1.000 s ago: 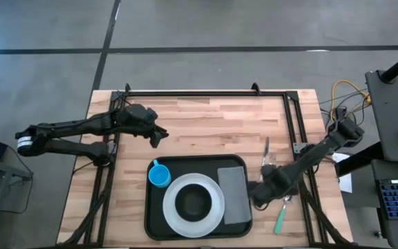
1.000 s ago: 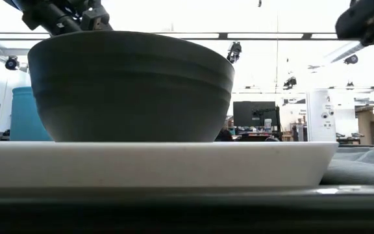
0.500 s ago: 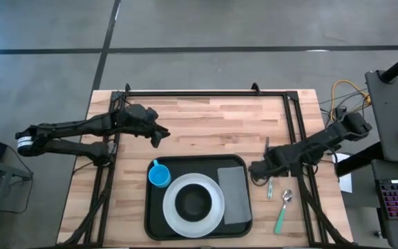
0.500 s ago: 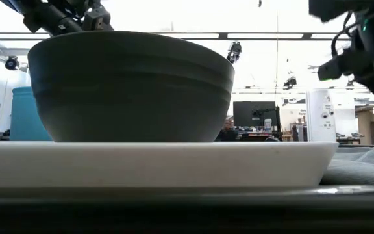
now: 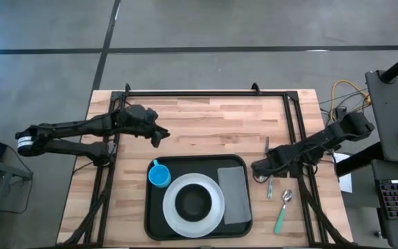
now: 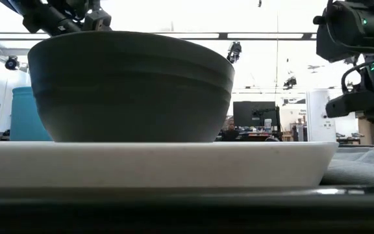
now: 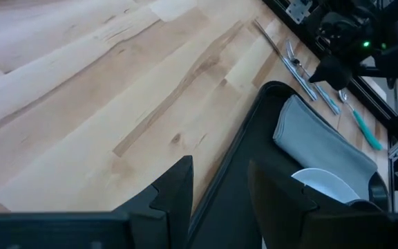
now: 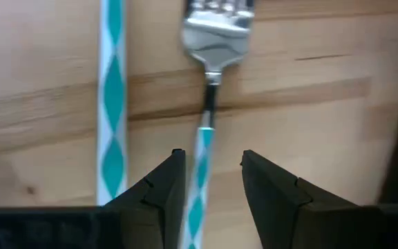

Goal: Set up tray
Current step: Put the white fork on the gray napkin to the right side of the white plate

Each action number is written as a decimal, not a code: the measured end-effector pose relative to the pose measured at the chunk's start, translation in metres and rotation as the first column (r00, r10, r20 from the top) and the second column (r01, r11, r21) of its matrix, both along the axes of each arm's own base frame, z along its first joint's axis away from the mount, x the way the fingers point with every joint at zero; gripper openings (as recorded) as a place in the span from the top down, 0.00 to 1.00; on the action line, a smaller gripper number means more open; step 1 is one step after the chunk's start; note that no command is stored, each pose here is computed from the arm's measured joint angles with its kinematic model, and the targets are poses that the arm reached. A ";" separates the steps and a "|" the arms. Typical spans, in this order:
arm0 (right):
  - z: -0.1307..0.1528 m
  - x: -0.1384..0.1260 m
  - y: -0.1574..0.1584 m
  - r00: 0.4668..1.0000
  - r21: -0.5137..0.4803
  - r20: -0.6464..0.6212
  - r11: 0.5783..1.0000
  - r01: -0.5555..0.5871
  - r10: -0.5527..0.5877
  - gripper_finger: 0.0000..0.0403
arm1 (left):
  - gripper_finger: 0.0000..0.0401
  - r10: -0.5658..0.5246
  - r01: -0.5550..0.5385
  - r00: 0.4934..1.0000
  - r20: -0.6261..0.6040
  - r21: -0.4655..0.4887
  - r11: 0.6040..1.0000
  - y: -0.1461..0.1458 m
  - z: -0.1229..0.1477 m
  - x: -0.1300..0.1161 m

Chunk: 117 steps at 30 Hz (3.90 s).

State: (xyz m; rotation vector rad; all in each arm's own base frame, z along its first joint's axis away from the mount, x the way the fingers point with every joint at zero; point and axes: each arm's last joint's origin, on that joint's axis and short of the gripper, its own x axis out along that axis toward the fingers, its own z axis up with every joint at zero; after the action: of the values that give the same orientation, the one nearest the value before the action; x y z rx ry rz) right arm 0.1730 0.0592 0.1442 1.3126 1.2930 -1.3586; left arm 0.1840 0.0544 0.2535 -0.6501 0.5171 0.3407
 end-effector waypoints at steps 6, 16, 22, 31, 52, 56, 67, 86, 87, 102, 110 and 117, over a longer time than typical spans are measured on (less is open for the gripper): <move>-0.010 -0.001 -0.002 0.999 -0.024 0.049 1.000 0.001 0.000 0.74 | 0.70 0.000 0.000 1.000 -0.003 -0.001 1.000 0.000 -0.001 0.001; -0.013 -0.006 -0.004 0.996 -0.028 0.091 0.999 0.023 -0.020 0.95 | 0.70 0.000 0.000 1.000 -0.003 -0.001 1.000 0.000 -0.001 0.001; 0.005 -0.003 -0.003 0.995 -0.099 0.100 0.995 0.017 -0.007 0.96 | 0.70 0.010 -0.010 1.000 -0.001 -0.016 1.000 0.000 -0.001 0.001; 0.064 0.036 0.021 0.954 -0.121 0.287 0.991 -0.055 0.088 0.96 | 0.70 0.024 -0.024 1.000 0.002 -0.035 0.999 0.000 -0.001 0.001; 0.013 0.156 0.073 0.880 -0.021 0.420 0.972 -0.234 0.221 0.97 | 0.70 0.020 -0.020 1.000 0.003 -0.027 0.999 0.001 -0.001 0.002; 0.013 0.156 0.079 0.890 -0.012 0.418 0.980 -0.197 0.184 0.97 | 0.70 0.008 -0.007 1.000 0.001 -0.036 0.999 0.000 -0.002 0.002; 0.013 0.151 0.085 0.902 -0.003 0.412 0.990 -0.139 0.128 0.79 | 0.70 0.004 -0.004 1.000 -0.017 -0.044 0.999 -0.001 -0.006 0.000; 0.065 0.099 0.066 0.967 -0.107 0.037 0.963 -0.246 0.251 0.74 | 0.70 0.004 -0.004 1.000 -0.014 -0.044 0.999 -0.001 -0.006 0.001; 0.066 0.094 0.063 0.972 -0.108 0.037 0.968 -0.225 0.231 0.74 | 0.70 0.003 -0.004 1.000 -0.013 -0.043 0.999 -0.001 -0.006 0.001; 0.048 0.111 0.056 0.921 -0.058 0.355 0.987 -0.148 0.159 0.69 | 0.70 0.013 -0.014 1.000 -0.014 -0.036 0.999 0.000 -0.006 0.001; 0.031 0.132 0.061 0.927 -0.033 0.314 0.978 -0.205 0.205 0.67 | 0.70 0.014 -0.015 1.000 -0.015 -0.036 0.999 0.000 -0.006 0.000; 0.027 0.139 0.064 0.913 -0.020 0.360 0.980 -0.199 0.193 0.67 | 0.70 0.014 -0.015 1.000 -0.015 -0.036 0.999 0.000 -0.006 0.000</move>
State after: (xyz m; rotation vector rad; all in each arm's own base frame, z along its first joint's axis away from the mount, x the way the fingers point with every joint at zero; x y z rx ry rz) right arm 0.3122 0.1230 0.1714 1.3304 1.1465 -0.9171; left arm 0.1845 0.0542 0.2472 -0.6870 0.5333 0.3508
